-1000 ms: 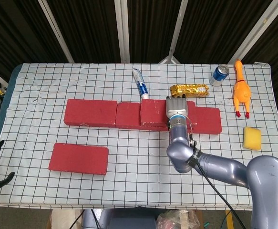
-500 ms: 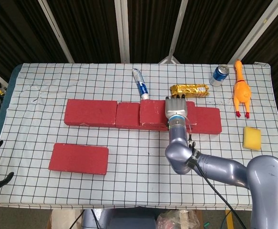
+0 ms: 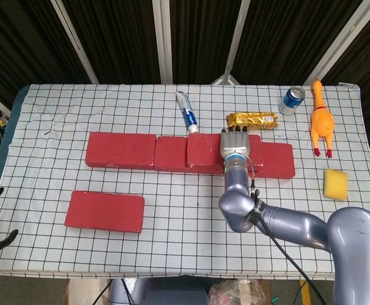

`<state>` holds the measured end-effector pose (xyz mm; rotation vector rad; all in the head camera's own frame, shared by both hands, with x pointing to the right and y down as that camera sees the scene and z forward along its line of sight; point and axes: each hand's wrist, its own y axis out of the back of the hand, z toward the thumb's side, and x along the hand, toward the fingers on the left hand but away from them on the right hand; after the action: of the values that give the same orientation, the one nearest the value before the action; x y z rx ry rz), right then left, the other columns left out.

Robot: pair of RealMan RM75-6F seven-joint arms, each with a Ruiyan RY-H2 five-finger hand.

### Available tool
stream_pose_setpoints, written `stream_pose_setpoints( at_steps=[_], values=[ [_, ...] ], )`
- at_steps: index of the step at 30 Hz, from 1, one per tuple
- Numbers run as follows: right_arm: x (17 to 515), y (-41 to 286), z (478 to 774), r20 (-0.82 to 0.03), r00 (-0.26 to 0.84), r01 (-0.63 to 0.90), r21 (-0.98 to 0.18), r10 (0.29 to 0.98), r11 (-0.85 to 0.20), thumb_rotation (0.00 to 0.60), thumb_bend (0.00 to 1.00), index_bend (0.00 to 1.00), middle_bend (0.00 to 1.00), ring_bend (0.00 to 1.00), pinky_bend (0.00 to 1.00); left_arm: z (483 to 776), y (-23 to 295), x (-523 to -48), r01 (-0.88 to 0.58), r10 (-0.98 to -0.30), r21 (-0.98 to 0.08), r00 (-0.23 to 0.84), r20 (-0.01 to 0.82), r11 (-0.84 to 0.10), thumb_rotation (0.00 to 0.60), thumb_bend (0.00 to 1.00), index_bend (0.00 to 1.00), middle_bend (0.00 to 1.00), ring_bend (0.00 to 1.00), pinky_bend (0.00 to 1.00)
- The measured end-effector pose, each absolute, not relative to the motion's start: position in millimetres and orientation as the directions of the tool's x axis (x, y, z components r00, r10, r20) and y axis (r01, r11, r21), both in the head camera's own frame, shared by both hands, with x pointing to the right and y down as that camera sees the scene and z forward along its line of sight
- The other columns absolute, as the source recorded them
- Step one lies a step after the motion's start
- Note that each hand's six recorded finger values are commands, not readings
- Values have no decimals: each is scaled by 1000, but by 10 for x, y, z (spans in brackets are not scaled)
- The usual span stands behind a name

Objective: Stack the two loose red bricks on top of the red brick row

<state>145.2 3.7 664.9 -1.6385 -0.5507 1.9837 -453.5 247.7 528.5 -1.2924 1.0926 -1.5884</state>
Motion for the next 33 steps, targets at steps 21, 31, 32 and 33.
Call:
stream_pose_setpoints(
  at_steps=[21,31,32,33],
  values=[
    [1422,39,6680,-778,-164,-98,-599,607,-795,600,189,208,10,0,0,5290,2476,-4543,63,-941,-949,-162,297,-310,600,0,140,12,18,113],
    [1439,47,6700,-786,-174,-90,-587,593,-804,600,189,157,0,0,0,5288,2478,-4545,63,-941,-949,-163,297,-310,600,0,140,12,18,113],
    [1440,45,6701,-786,-174,-89,-588,594,-804,600,189,153,0,0,0,5288,2479,-4545,63,-941,-949,-163,297,-310,600,0,140,12,18,113],
    [1441,44,6700,-785,-175,-89,-588,594,-804,600,190,152,0,0,0,5287,2479,-4546,63,-941,-949,-164,297,-310,600,0,140,12,18,113]
  ],
)
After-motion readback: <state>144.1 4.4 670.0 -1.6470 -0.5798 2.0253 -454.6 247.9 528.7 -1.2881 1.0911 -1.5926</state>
